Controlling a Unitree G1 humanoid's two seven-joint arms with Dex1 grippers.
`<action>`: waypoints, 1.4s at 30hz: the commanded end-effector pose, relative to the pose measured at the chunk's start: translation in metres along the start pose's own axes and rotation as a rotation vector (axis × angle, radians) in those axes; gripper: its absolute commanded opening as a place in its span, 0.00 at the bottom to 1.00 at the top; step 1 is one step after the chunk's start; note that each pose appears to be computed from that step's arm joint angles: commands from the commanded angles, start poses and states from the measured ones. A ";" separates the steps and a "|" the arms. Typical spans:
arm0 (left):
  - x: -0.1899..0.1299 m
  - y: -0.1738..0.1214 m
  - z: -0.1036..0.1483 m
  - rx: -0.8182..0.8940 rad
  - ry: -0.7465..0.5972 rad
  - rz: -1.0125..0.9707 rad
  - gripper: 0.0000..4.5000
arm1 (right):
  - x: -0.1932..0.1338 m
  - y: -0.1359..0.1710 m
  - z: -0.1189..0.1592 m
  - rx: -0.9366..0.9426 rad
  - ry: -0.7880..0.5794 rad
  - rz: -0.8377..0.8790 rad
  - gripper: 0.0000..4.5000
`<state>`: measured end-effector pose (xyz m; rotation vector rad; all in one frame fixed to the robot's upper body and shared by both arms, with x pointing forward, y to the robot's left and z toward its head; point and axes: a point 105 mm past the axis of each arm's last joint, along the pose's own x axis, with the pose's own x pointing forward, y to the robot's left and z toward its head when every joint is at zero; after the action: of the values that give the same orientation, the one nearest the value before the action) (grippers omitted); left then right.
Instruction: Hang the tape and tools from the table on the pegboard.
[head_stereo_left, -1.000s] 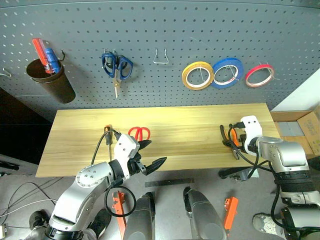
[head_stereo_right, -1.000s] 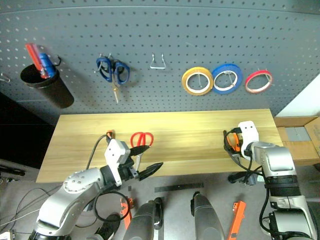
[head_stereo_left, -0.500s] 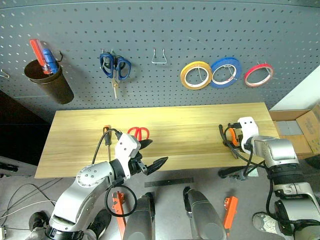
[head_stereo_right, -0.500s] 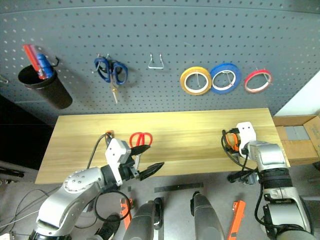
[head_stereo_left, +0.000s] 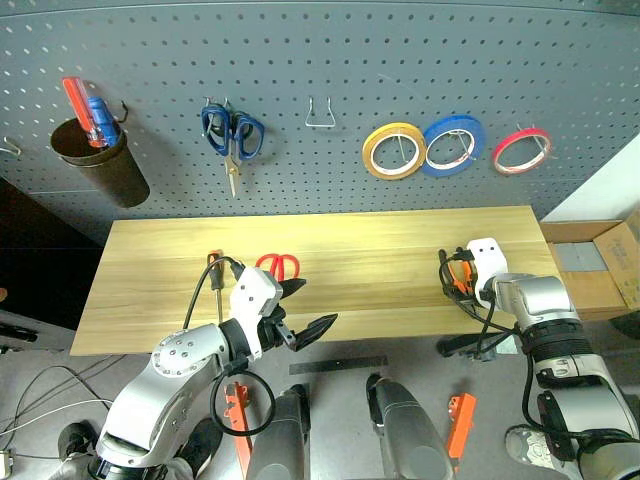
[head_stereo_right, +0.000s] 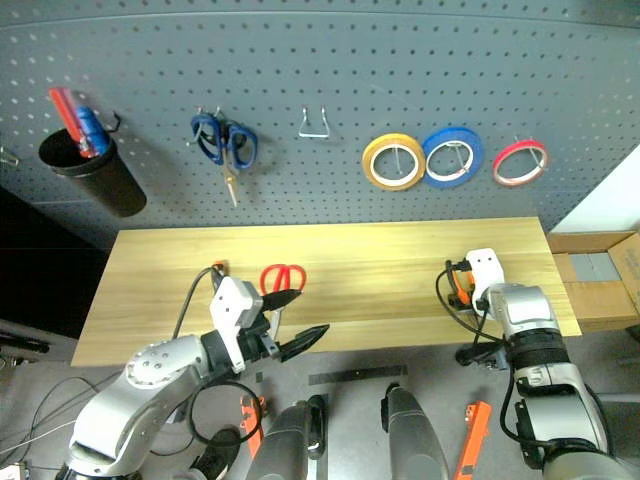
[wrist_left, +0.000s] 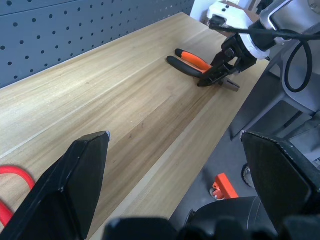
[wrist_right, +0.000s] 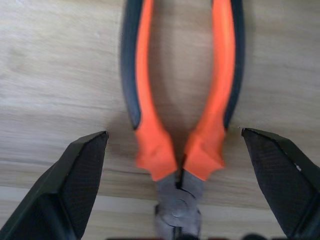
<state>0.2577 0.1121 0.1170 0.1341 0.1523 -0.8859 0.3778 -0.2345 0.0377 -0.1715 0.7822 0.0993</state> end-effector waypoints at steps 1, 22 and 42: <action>-0.003 -0.004 0.013 0.033 -0.038 -0.005 1.00 | 0.002 -0.005 0.003 0.002 -0.022 -0.016 0.99; -0.006 0.001 0.011 0.032 -0.041 0.020 1.00 | -0.004 -0.006 0.005 -0.039 -0.011 -0.007 0.50; -0.042 0.040 0.051 0.035 -0.284 0.336 1.00 | -0.105 0.156 0.089 -0.389 -0.476 0.833 0.50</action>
<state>0.2685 0.1610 0.1566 0.0380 -0.0566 -0.5676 0.3376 -0.0784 0.1183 -0.1738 0.4685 1.0111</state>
